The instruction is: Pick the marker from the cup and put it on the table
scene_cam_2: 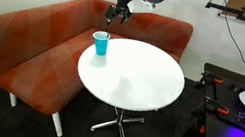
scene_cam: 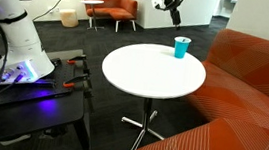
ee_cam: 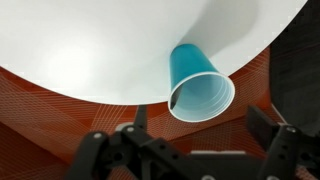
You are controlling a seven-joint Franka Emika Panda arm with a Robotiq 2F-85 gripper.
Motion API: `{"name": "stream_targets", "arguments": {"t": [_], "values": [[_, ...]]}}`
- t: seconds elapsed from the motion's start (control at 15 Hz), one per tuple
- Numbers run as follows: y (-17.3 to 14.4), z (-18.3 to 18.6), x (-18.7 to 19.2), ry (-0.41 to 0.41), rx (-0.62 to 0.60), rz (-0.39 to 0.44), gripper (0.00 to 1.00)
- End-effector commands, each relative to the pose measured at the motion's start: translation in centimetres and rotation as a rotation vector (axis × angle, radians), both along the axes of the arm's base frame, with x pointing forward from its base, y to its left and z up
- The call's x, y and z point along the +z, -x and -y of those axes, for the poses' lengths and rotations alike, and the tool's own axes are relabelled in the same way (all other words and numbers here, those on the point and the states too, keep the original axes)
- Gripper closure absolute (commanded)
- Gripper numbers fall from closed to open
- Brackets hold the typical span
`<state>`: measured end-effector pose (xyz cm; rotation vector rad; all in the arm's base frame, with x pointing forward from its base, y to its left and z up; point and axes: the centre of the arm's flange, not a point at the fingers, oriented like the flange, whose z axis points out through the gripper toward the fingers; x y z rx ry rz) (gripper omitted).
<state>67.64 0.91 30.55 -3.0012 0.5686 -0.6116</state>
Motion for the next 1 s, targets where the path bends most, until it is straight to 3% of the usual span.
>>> {"name": "stream_targets", "arguments": {"t": [0.0,0.93], "values": [[-0.6,0.9,0.8,-0.072,0.092,-0.026,0.0],[-2.5,3.6,0.1,-0.135,0.204,-0.143,0.0]]}}
